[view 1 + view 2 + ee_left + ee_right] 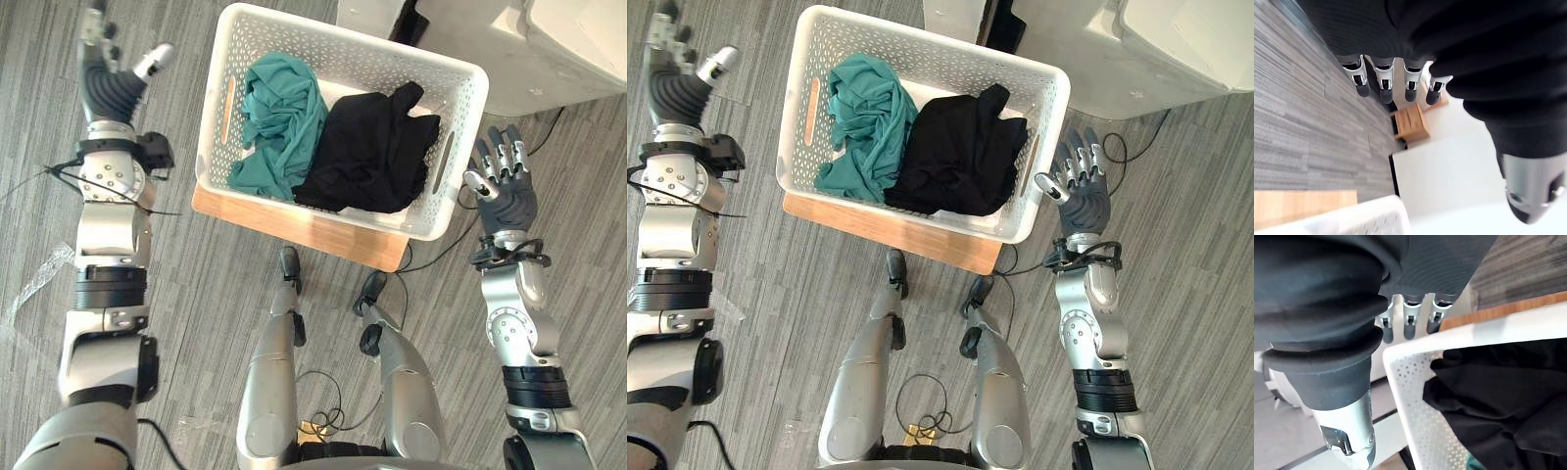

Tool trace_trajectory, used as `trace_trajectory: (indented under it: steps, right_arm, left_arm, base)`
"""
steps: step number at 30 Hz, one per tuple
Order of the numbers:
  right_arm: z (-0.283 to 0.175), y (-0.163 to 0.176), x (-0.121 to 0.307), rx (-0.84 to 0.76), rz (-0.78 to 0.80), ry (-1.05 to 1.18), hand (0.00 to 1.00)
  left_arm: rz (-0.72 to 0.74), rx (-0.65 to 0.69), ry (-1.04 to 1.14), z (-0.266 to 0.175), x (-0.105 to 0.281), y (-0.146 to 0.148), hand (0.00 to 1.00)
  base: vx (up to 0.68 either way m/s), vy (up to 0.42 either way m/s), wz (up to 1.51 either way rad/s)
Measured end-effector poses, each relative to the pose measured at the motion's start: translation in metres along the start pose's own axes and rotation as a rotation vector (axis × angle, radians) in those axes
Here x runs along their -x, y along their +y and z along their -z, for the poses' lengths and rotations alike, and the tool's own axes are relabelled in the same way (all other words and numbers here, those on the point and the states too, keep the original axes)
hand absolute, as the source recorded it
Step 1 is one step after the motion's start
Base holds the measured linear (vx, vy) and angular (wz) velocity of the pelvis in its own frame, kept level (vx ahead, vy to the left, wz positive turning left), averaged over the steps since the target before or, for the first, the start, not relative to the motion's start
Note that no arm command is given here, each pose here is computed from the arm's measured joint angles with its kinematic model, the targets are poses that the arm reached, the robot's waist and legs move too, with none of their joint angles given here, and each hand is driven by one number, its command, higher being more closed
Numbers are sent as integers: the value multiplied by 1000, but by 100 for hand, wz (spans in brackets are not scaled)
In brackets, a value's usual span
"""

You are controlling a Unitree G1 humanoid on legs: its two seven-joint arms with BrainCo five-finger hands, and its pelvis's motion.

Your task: Pick up the laundry basket with both hands and put the clothes into the washing machine.

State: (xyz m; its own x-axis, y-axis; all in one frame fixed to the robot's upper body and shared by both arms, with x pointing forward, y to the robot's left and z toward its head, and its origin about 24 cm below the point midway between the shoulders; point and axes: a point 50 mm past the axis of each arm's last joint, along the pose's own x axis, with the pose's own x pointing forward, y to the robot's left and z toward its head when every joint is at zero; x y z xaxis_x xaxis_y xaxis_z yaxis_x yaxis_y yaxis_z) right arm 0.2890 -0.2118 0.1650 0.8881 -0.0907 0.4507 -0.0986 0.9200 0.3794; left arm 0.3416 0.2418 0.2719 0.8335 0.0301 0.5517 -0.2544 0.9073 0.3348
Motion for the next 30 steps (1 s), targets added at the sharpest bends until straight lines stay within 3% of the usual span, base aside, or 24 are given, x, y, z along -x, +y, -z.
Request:
trace_trajectory:
  steps: [4,10,16,19,23,30]
  right_arm:
    - [-10,-3,5,24,-13,-16,0]
    - [-33,12,7,15,-135,-104,0]
    - [-33,12,9,5,-140,-99,0]
    - [-29,13,13,-25,-126,-96,0]
    - [-26,22,12,-90,-133,-122,0]
    - [-22,26,4,-111,-120,-131,0]
  left_arm:
    - [225,-114,-47,-12,3,-18,0]
    - [356,-170,-26,-7,7,-34,0]
    - [410,-206,-18,-5,9,-43,0]
    - [342,-269,-17,-4,6,-40,0]
    - [75,-252,46,1,-7,-25,0]
    - [-143,-228,197,25,-5,-1,0]
  base:
    - [11,-13,2]
    - [7,-10,-1]
    - [0,0,0]
    - [0,0,0]
    - [21,-11,-7]
    - [15,-2,-7]
